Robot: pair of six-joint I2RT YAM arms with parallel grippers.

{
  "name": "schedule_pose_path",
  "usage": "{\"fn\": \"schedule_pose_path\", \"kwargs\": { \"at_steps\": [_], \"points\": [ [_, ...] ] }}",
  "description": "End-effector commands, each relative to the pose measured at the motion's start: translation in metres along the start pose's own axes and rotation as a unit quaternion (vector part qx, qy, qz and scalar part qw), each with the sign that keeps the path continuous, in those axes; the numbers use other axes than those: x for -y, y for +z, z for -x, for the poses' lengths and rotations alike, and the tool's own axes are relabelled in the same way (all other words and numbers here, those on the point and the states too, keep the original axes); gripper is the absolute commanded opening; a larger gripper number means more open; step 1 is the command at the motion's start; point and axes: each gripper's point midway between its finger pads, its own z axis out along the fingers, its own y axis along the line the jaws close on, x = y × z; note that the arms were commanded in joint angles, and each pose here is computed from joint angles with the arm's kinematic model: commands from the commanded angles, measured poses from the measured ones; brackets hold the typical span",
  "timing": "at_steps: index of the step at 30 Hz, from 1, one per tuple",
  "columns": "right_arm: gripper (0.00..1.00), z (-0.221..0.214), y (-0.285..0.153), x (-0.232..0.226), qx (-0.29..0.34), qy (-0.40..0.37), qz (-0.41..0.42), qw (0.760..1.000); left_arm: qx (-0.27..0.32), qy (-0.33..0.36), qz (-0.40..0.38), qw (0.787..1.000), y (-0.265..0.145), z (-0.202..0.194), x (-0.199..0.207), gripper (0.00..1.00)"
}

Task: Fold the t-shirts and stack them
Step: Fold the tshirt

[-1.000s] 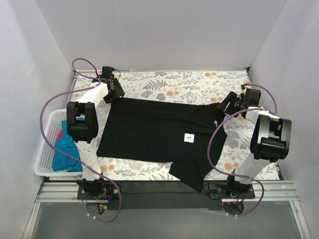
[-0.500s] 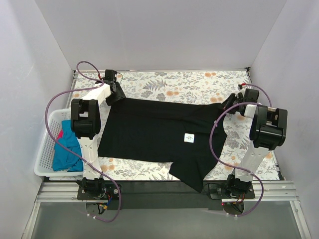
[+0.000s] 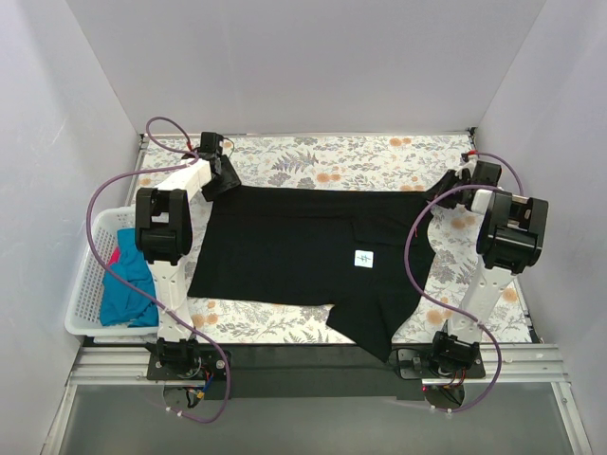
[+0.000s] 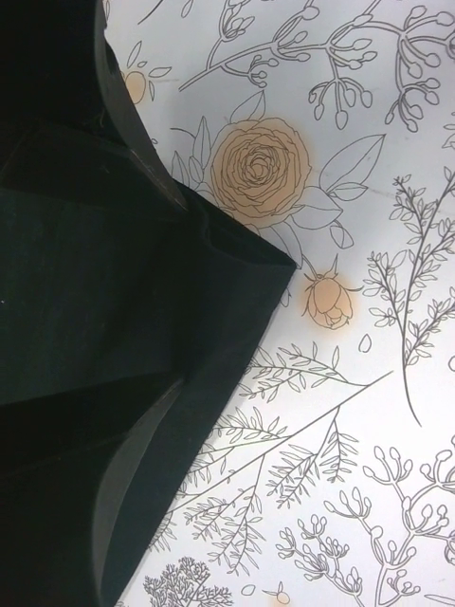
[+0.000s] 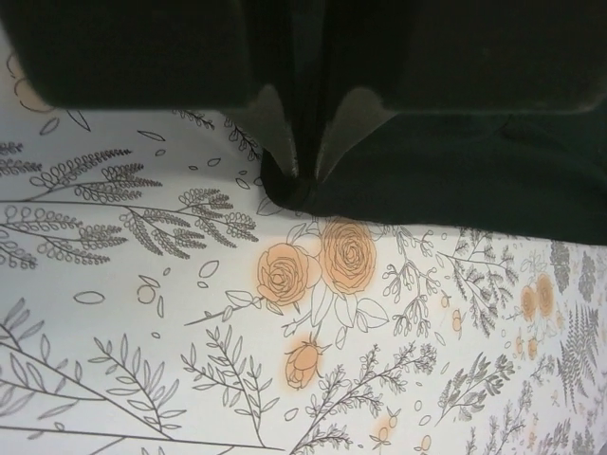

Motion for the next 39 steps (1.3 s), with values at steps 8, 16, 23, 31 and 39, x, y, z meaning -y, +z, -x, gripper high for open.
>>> {"fn": "schedule_pose_path", "kwargs": {
  "at_steps": [8,16,23,31,39],
  "points": [
    [0.51,0.023,-0.060,-0.036,0.052,-0.079,-0.087,0.992,0.072,-0.010,-0.051,0.996,-0.066,0.048,0.020,0.72],
    [0.44,-0.045,-0.072,-0.130,0.006,-0.209,-0.080,0.975,0.110,-0.003,-0.060,0.992,-0.120,0.049,0.020,0.75],
    [0.40,-0.145,-0.049,-0.166,-0.106,-0.316,-0.062,0.941,0.111,0.010,-0.053,0.992,-0.161,-0.007,0.007,0.75],
    [0.40,-0.186,-0.027,-0.172,-0.159,-0.377,-0.086,0.908,0.101,0.039,-0.046,0.993,-0.168,-0.084,-0.025,0.75],
    [0.40,-0.200,-0.020,-0.157,-0.178,-0.399,-0.123,0.891,0.100,0.046,-0.029,0.994,-0.158,-0.111,-0.052,0.75]
  ]
}}
